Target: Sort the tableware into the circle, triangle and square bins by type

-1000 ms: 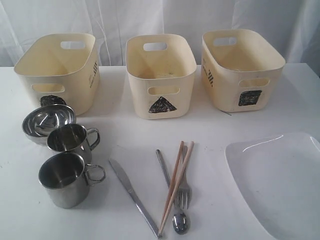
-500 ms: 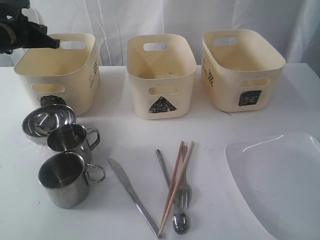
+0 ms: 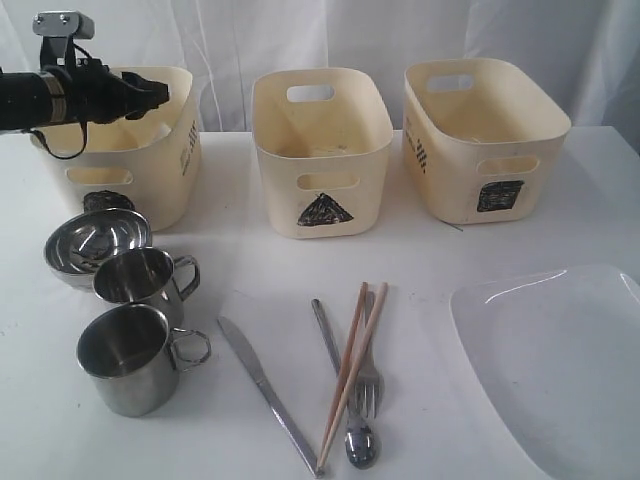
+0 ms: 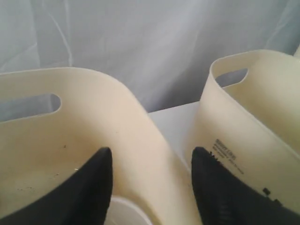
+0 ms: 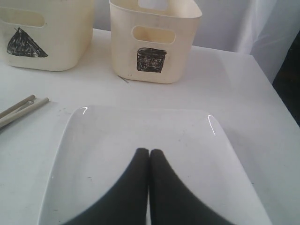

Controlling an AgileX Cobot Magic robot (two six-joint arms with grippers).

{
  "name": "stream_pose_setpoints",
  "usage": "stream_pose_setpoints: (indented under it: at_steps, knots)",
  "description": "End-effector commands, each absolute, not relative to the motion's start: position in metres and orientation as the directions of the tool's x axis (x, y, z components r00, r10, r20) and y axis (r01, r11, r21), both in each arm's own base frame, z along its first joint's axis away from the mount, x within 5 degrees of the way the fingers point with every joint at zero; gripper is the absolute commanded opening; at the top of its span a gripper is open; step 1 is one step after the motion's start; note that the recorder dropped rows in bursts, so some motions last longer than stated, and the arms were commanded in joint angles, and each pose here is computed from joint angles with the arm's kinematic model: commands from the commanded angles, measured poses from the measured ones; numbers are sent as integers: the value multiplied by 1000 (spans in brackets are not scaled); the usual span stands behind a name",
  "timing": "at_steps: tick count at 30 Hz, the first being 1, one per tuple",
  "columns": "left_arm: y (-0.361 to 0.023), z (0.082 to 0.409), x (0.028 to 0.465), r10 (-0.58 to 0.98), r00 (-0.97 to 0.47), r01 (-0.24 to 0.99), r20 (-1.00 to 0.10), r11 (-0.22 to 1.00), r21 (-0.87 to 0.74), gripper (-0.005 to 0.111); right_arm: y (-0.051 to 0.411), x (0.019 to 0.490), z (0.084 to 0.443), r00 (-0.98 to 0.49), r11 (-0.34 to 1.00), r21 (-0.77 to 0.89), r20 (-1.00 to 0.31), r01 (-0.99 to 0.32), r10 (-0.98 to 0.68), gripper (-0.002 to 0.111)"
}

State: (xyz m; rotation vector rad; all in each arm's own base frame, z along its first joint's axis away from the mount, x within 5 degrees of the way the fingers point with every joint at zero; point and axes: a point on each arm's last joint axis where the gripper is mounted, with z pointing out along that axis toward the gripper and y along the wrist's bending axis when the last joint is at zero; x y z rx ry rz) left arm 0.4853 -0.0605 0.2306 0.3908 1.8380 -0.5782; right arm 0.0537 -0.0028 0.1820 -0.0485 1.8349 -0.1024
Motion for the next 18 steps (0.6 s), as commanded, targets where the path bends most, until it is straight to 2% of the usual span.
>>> stream_pose_setpoints:
  at_steps: [1, 3, 5, 7, 10, 11, 13, 16, 18]
  knots:
    - [-66, 264, 474, -101, -329, 563, -939, 778, -280, 59, -3, 53, 182, -256, 995, -101, -962, 26, -91, 0]
    - [-64, 288, 465, -106, -320, 559, -942, 782, -277, 57, -3, 53, 182, -256, 995, -101, -962, 26, -91, 0]
    - [-62, 311, 449, -8, -319, 582, -948, 787, -203, 48, -3, 53, 182, -256, 995, -101, -962, 26, -91, 0]
    - [-59, 331, 425, -61, -376, 653, -925, 691, -311, 29, -3, 53, 182, -256, 995, -101, -962, 26, -91, 0]
    - [-59, 335, 409, -55, -426, 737, -903, 558, -382, 13, -3, 53, 182, -256, 995, -101, -962, 26, -91, 0]
    - [-56, 334, 409, -60, -433, 731, -900, 560, -389, 4, -3, 53, 182, -256, 995, -101, -962, 26, -91, 0]
    - [-45, 329, 409, -68, -441, 713, -895, 579, -396, 0, -3, 53, 182, -256, 995, -101, -962, 26, -91, 0]
    - [-13, 319, 426, -184, -438, 475, -880, 784, -400, 0, -3, 53, 182, -256, 995, -101, -962, 26, -91, 0]
    - [14, 318, 433, -293, -388, 231, -874, 887, -400, 0, -3, 53, 182, -256, 995, -101, -962, 26, -91, 0]
